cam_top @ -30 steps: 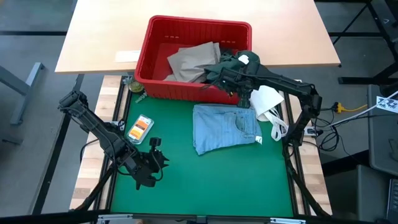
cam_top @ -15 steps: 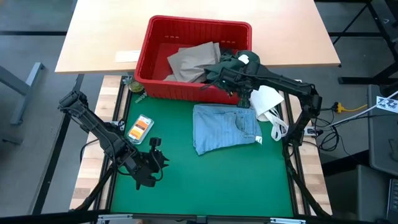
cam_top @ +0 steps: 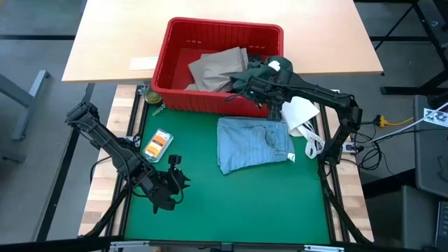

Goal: Fold Laundry from Bin
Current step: Fold the green polo shirt

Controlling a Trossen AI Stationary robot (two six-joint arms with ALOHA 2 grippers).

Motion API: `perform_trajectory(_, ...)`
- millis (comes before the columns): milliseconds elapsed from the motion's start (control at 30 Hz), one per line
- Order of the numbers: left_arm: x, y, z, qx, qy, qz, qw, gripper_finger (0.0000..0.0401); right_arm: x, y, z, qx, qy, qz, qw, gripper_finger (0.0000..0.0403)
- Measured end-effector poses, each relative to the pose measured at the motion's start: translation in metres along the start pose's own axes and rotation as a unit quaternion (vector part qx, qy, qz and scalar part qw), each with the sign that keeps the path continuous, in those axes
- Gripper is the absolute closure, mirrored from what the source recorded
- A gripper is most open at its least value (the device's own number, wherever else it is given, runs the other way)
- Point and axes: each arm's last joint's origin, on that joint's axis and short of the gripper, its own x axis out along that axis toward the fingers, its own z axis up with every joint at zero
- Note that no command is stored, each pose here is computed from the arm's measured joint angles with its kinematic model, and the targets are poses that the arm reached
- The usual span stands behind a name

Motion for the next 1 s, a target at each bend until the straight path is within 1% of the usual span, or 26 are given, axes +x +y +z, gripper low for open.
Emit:
perform_trajectory(133, 0.000, 0.000, 0.000, 0.000, 0.000, 0.000, 1.000, 0.0327, 0.000, -0.002, 0.000, 0.003, 0.008, -0.030, 1.000, 0.0188)
perform_trajectory(200, 0.000, 0.000, 0.000, 0.000, 0.000, 0.000, 1.000, 0.0327, 0.000, -0.002, 0.000, 0.003, 0.008, -0.033, 0.999, 0.0164)
perform_trajectory(267, 0.000, 0.000, 0.000, 0.000, 0.000, 0.000, 1.000, 0.0327, 0.000, -0.002, -0.001, 0.003, 0.008, -0.028, 1.000, 0.0148)
perform_trajectory(367, 0.000, 0.000, 0.000, 0.000, 0.000, 0.000, 1.000, 0.0327, -0.001, 0.000, -0.002, -0.002, 0.010, -0.004, 1.000, 0.0136)
perform_trajectory(433, 0.000, 0.000, 0.000, 0.000, 0.000, 0.000, 1.000, 0.0327, -0.001, 0.000, -0.003, -0.003, 0.007, 0.007, 1.000, 0.0135)
perform_trajectory(633, 0.000, 0.000, 0.000, 0.000, 0.000, 0.000, 1.000, 0.0327, -0.007, -0.002, -0.003, -0.011, -0.005, 0.014, 1.000, 0.0141)
perform_trajectory(800, 0.000, 0.000, 0.000, 0.000, -0.001, 0.001, 1.000, 0.0327, -0.023, -0.010, -0.003, 0.014, -0.035, 0.002, 0.999, 0.0151)
perform_trajectory(900, 0.000, 0.000, 0.000, 0.000, -0.001, 0.003, 1.000, 0.0327, -0.028, -0.013, -0.003, 0.035, -0.045, -0.001, 0.998, 0.0165)
perform_trajectory(1000, 0.000, 0.000, 0.001, -0.002, -0.004, 0.002, 1.000, 0.0327, -0.026, -0.012, -0.003, 0.038, -0.042, 0.001, 0.998, 0.0191)
